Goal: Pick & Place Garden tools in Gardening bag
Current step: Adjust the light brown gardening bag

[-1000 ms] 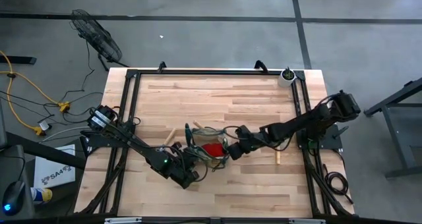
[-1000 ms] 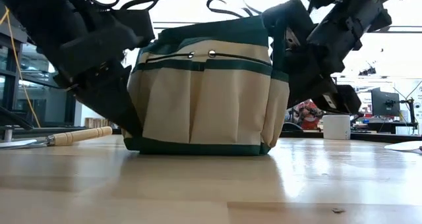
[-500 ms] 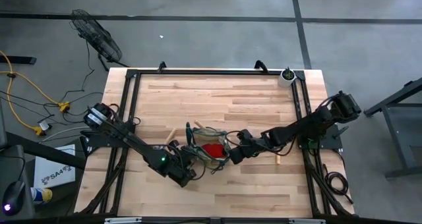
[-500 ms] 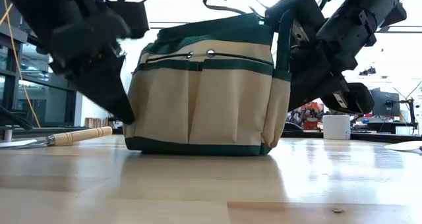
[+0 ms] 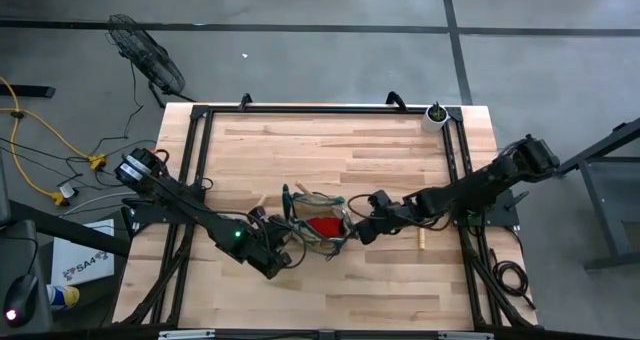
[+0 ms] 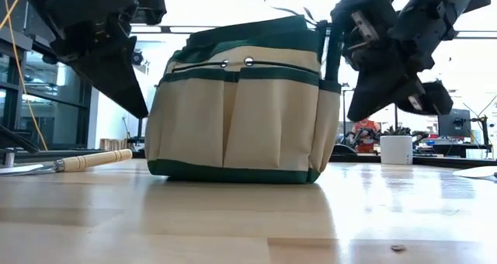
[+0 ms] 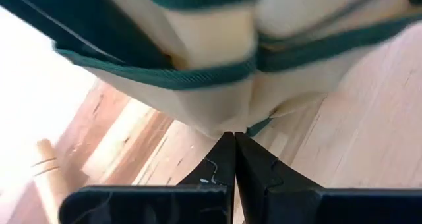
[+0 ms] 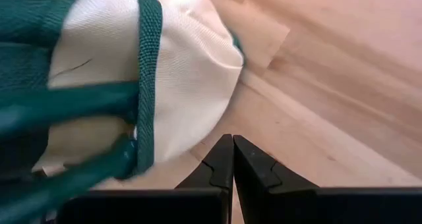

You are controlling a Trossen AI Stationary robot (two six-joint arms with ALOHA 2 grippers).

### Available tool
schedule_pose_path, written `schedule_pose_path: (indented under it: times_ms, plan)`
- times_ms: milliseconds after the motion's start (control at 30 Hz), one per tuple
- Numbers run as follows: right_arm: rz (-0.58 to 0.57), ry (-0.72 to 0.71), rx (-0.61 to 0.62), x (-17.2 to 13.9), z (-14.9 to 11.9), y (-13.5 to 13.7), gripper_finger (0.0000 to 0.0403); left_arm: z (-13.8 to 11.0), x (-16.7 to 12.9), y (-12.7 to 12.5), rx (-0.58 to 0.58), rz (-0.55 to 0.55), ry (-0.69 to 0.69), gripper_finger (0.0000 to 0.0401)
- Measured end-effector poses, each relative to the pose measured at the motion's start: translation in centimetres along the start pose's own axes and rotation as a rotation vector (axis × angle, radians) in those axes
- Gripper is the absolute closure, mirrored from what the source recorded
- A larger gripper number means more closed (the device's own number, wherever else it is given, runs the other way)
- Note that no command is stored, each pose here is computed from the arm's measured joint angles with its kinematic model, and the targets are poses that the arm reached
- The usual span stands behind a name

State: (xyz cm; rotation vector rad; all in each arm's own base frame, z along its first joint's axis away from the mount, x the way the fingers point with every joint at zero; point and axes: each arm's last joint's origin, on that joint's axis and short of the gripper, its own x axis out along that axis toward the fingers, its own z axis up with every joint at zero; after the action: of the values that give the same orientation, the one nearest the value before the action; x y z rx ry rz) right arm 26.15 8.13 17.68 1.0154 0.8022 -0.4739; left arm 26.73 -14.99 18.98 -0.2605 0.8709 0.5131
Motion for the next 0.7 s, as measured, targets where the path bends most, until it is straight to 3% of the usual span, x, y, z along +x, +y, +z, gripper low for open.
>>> schedule_pose_path:
  times_ms: [300, 700]
  plan:
    - [0.007, -0.075, -0.017, -4.2, 1.0, -0.3, 0.0401, -0.1, -1.3, 0.7, 0.025, 0.007, 0.026, 0.0401]
    - [0.198, -0.183, -0.172, -9.7, 0.5, 0.4, 0.0401, -1.1, -3.2, 1.5, 0.044, 0.023, 0.091, 0.0401]
